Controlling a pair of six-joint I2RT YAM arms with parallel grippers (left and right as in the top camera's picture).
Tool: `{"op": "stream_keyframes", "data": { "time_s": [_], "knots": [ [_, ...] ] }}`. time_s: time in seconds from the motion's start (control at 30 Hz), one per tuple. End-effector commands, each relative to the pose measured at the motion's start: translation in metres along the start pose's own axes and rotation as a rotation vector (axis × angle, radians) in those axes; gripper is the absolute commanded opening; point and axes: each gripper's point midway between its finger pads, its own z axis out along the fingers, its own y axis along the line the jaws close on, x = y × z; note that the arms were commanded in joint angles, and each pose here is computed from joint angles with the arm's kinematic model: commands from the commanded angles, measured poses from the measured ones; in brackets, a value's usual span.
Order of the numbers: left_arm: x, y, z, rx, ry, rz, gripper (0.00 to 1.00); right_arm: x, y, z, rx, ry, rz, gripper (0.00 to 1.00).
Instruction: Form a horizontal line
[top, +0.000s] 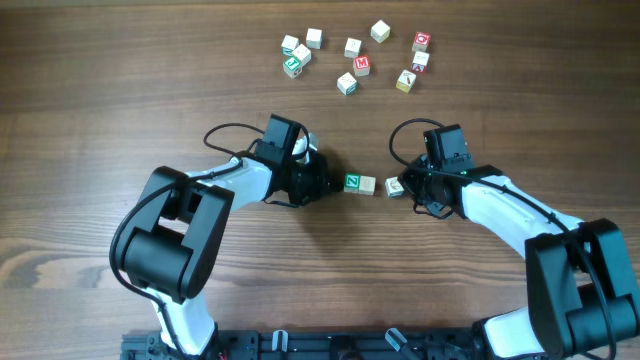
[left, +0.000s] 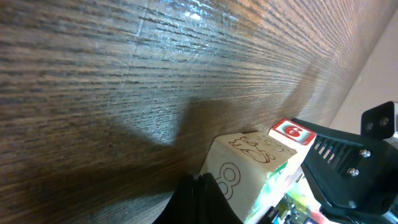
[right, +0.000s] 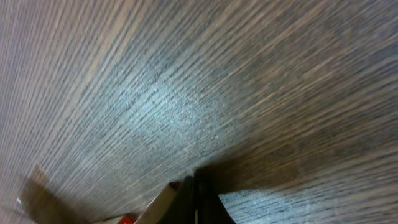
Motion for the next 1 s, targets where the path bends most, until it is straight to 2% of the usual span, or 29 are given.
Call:
{"op": "stream_keyframes", "data": {
  "time_s": [0.0,0.37,0.97],
  "knots": [
    [0.001,0.011,0.005,-0.027,0.002,0.006,0.04,0.009,-0.004,0.001,0.003,0.041,0.005,0.04],
    [0.001,0.011,0.005,-0.027,0.002,0.006,0.04,0.016,0.011,0.000,-0.072,0.088,-0.031,0.05],
    [0.001,0.011,0.005,-0.027,0.002,0.006,0.04,0.020,0.014,0.000,-0.087,0.113,-0.026,0.05]
  ]
}}
